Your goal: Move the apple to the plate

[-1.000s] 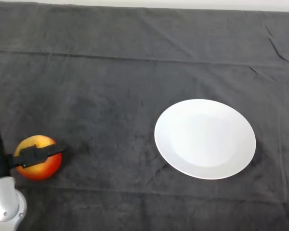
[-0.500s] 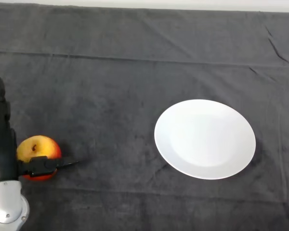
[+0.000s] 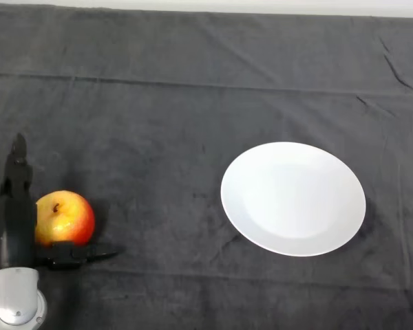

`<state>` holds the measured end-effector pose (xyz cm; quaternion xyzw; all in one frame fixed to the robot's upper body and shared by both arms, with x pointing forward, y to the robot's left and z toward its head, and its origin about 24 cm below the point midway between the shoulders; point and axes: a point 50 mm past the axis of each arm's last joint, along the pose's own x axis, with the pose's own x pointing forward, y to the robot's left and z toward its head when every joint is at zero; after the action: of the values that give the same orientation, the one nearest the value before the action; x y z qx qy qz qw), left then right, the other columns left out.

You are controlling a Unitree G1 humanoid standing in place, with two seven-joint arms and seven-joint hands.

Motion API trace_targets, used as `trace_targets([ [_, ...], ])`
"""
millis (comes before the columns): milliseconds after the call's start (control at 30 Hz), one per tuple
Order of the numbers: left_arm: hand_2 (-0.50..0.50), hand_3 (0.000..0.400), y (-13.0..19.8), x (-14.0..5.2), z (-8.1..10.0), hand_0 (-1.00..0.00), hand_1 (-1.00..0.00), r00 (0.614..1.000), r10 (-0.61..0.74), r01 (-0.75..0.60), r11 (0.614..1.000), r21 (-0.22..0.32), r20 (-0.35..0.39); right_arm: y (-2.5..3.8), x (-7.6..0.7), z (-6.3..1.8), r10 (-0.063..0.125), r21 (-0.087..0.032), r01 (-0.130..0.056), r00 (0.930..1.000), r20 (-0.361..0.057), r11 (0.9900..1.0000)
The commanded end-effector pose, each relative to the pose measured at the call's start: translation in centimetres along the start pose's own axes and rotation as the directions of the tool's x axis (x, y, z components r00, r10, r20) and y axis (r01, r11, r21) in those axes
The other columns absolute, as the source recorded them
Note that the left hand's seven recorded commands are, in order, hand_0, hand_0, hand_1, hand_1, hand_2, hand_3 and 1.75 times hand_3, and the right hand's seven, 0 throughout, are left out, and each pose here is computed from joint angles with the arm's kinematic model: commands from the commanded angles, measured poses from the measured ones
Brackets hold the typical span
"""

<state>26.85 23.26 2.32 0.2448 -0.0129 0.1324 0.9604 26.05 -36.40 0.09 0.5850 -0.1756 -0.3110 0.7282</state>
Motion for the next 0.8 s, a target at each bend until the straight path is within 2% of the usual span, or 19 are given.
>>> trace_targets([
  [33, 0.0, 0.4, 0.8, 0.3, -0.8, -1.0, -1.0, 0.999, -0.023, 0.025, 0.996, 0.084, -0.024, 0.32, 0.15, 1.02, 0.016, -0.004, -0.016, 0.9992, 0.035, 0.9999],
  [333, 0.0, 0.4, 1.7, 1.6, 1.0, -1.0, -1.0, 1.0, -0.002, 0.001, 0.997, 0.079, 0.014, 0.33, 0.15, 1.02, 0.015, -0.004, -0.015, 0.9993, 0.035, 0.9999],
  [533, 0.0, 0.4, 1.5, 2.6, 3.4, -1.0, -1.0, 0.996, 0.013, -0.019, 0.997, 0.073, 0.083, 0.33, 0.15, 1.02, 0.015, -0.004, -0.015, 0.9993, 0.035, 0.9999],
  [800, 0.0, 0.4, -1.3, 3.6, 6.7, -1.0, -1.0, 0.981, -0.024, 0.007, 0.996, 0.084, 0.193, 0.33, 0.15, 1.02, 0.015, -0.004, -0.015, 0.9993, 0.035, 0.9999],
])
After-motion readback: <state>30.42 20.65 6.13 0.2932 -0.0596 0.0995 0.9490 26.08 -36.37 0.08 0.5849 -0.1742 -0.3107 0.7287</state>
